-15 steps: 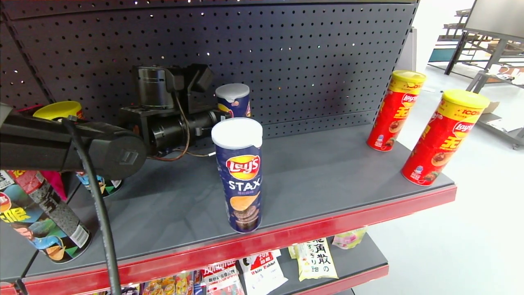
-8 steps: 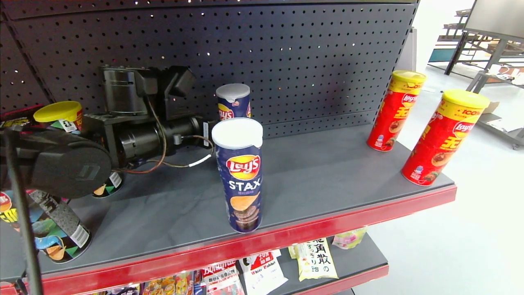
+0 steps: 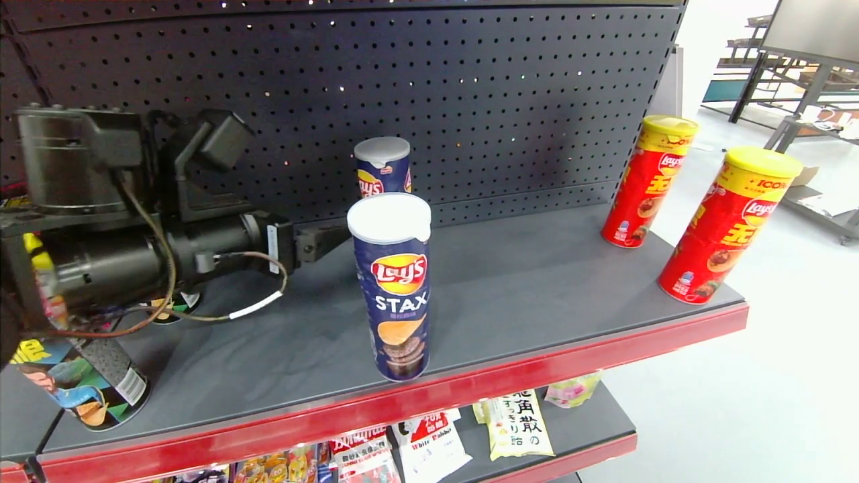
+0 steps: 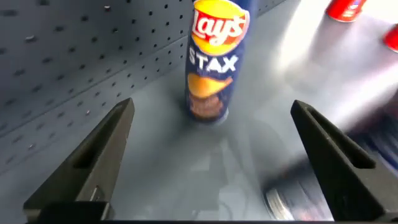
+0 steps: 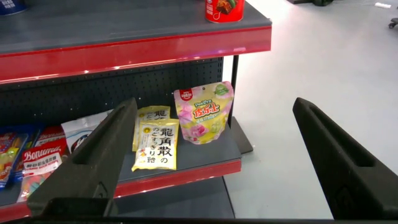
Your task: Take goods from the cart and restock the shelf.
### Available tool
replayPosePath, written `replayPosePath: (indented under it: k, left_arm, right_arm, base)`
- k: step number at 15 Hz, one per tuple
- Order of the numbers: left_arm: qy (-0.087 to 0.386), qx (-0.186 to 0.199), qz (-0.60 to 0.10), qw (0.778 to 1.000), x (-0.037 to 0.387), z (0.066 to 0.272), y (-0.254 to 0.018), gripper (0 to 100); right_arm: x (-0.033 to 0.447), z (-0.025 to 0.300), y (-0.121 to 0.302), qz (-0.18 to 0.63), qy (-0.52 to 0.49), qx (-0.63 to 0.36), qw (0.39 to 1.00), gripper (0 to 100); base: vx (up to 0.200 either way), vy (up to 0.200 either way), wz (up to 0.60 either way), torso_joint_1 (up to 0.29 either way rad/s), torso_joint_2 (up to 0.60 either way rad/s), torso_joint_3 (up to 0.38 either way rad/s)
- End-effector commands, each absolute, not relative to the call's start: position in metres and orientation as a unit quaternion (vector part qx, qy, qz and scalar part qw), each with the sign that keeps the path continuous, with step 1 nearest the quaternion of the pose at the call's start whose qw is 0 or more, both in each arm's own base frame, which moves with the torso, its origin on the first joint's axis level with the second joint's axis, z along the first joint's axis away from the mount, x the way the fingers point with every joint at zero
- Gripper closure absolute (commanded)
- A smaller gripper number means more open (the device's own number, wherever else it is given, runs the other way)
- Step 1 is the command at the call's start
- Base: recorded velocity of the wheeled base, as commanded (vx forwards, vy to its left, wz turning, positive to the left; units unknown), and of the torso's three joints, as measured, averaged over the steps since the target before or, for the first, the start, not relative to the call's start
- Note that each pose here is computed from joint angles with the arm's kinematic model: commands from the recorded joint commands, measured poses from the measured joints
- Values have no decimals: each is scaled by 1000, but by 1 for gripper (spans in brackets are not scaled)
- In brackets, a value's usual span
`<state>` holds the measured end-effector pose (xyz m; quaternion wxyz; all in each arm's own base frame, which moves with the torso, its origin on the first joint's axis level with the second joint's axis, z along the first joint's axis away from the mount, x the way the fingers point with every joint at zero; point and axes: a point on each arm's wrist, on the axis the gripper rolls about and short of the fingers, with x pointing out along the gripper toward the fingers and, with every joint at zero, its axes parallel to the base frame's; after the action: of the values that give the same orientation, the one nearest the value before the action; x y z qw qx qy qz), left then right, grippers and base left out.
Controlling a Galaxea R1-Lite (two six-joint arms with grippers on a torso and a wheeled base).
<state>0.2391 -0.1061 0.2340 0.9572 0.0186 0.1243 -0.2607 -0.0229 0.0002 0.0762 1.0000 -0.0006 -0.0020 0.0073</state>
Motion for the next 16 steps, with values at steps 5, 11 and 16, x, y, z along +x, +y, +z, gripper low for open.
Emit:
replayPosePath:
  k: [5, 11, 16]
  left_arm:
    - [33, 24, -272, 961, 56, 245, -28, 0]
    - [49, 30, -144, 988, -43, 192, 20, 0]
    - [62, 50, -39, 996, -37, 186, 23, 0]
  right_arm:
    - [-23, 76, 0, 8, -2, -1, 1000, 0]
    - [-23, 76, 0, 8, -2, -1, 1000, 0]
    - [-23, 76, 0, 14, -2, -3, 1000, 0]
  base:
    - [0, 0, 0, 0, 0, 0]
    - [0, 0, 0, 0, 0, 0]
    - [0, 0, 0, 0, 0, 0]
